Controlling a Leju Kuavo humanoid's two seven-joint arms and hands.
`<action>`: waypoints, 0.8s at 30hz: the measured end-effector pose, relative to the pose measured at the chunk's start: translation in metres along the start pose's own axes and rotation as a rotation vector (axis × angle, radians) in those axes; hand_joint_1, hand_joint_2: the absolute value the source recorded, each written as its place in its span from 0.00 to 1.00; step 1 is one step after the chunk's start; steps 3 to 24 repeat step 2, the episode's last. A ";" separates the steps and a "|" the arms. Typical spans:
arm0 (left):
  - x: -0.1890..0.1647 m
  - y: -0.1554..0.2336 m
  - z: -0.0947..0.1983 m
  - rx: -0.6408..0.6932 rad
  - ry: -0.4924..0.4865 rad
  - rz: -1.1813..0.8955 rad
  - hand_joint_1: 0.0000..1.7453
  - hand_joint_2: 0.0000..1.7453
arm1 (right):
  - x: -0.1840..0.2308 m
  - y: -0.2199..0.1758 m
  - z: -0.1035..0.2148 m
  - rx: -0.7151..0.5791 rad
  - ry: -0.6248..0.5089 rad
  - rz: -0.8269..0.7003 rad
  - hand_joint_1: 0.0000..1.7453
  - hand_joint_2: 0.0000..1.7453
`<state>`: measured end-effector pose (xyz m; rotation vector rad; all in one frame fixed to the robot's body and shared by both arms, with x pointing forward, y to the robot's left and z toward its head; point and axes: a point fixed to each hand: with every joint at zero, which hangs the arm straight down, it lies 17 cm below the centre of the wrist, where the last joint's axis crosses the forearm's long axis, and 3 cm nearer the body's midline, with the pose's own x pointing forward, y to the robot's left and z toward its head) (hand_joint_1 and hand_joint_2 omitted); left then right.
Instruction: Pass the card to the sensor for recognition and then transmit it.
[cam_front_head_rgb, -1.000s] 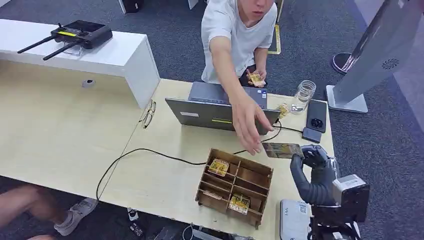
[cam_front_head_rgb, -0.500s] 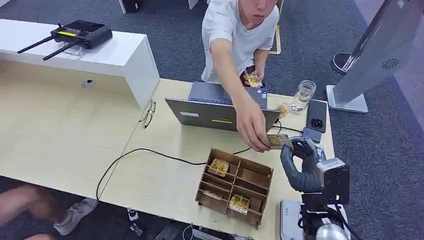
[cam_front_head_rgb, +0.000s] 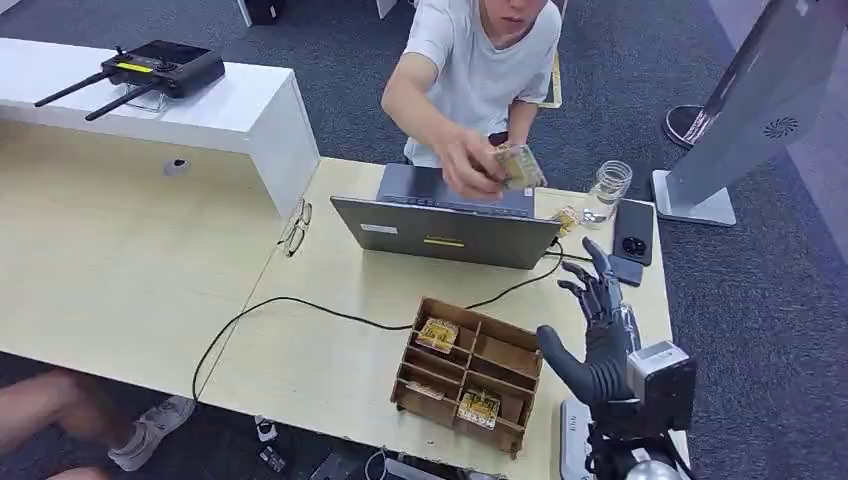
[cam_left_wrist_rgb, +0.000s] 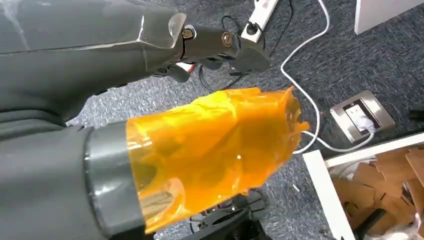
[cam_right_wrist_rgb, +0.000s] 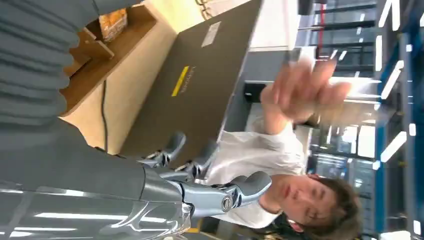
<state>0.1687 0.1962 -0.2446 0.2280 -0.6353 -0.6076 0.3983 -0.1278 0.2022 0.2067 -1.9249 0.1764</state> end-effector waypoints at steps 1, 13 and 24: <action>-0.001 0.000 0.000 0.001 -0.002 0.003 0.00 0.00 | 0.004 0.001 0.003 0.001 -0.018 0.005 0.00 0.00; -0.001 -0.001 0.001 0.002 -0.002 0.006 0.00 0.00 | 0.009 0.003 0.007 0.003 -0.034 0.009 0.00 0.00; -0.001 -0.001 0.001 0.002 -0.002 0.006 0.00 0.00 | 0.009 0.003 0.007 0.003 -0.034 0.009 0.00 0.00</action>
